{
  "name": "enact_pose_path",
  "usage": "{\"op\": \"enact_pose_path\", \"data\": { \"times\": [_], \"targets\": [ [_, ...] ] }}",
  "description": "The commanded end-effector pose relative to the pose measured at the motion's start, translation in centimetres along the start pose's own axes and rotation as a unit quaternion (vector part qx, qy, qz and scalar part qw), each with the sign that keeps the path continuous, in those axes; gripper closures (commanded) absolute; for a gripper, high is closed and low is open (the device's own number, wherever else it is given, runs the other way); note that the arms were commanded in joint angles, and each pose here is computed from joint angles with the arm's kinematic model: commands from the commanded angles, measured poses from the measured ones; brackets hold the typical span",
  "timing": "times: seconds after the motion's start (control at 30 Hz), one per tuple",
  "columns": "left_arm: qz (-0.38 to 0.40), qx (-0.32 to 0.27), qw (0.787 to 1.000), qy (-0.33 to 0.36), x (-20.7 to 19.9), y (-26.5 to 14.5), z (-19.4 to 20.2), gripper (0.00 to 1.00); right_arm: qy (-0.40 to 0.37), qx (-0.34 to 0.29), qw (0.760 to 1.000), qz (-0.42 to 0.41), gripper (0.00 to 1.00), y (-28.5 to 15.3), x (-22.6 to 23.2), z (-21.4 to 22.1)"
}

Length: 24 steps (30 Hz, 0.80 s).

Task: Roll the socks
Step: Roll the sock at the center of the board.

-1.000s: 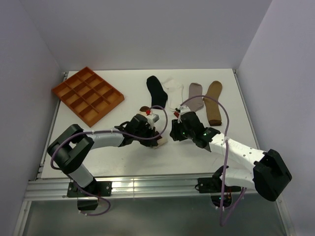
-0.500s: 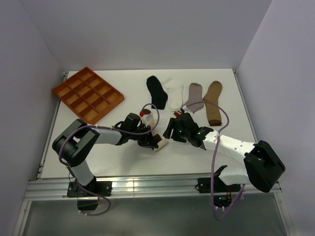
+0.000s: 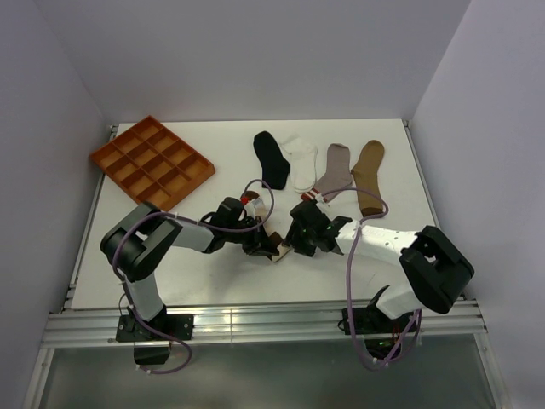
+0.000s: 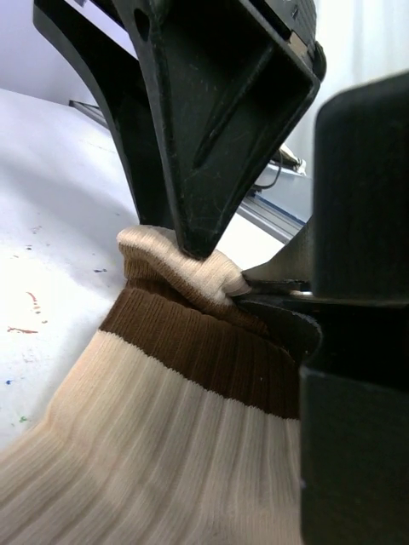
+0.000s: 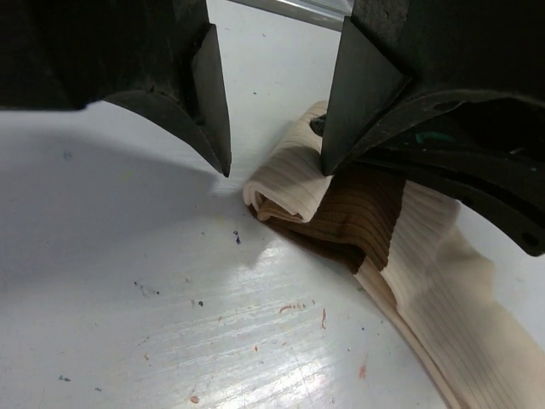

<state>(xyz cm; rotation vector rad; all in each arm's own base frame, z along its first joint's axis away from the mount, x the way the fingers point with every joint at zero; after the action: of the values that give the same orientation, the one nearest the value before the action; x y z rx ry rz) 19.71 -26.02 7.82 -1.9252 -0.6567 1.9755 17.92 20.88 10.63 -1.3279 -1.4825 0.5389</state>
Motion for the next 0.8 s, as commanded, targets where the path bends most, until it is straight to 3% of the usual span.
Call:
{"op": "enact_pose_path", "data": {
  "times": [0.0,0.33,0.47,0.6,0.7,0.77],
  "targets": [
    [-0.003,-0.005,1.0,-0.014,0.7,0.5,0.1,1.0,0.021,-0.019,1.0,0.009,0.46,0.1,1.0,-0.9],
    [-0.013,-0.01,1.0,-0.017,1.0,0.5,0.2,1.0,0.019,-0.008,0.999,0.034,0.51,1.4,1.0,-0.8],
    [-0.017,-0.012,1.0,-0.02,1.3,0.5,0.4,1.0,0.012,0.0,0.999,0.047,0.66,1.7,0.9,-0.8],
    [-0.022,-0.02,0.999,-0.014,1.2,0.4,0.3,1.0,0.003,0.01,0.999,0.053,0.99,1.9,0.8,-0.6],
    [-0.03,-0.038,0.999,0.003,0.7,0.0,0.2,0.95,-0.011,0.026,0.997,0.067,1.0,2.3,0.7,-0.4],
    [-0.04,-0.051,0.998,0.022,-0.1,-0.5,0.4,0.79,-0.028,0.037,0.996,0.082,1.0,2.4,0.8,-0.6]
  ]
}}
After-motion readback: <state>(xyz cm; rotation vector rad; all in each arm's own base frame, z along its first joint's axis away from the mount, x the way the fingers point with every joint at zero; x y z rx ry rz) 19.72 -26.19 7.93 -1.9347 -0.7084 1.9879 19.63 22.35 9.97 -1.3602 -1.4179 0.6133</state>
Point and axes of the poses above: each gripper's point midway between its finger pads, its own y axis out along the fingers, its own x axis along the line the jaws close on, z = x × y, the point moved 9 cm from there along -y, back along the fingers, and after that the axes turned 10 degrees about -y, right-handed, at the moved point
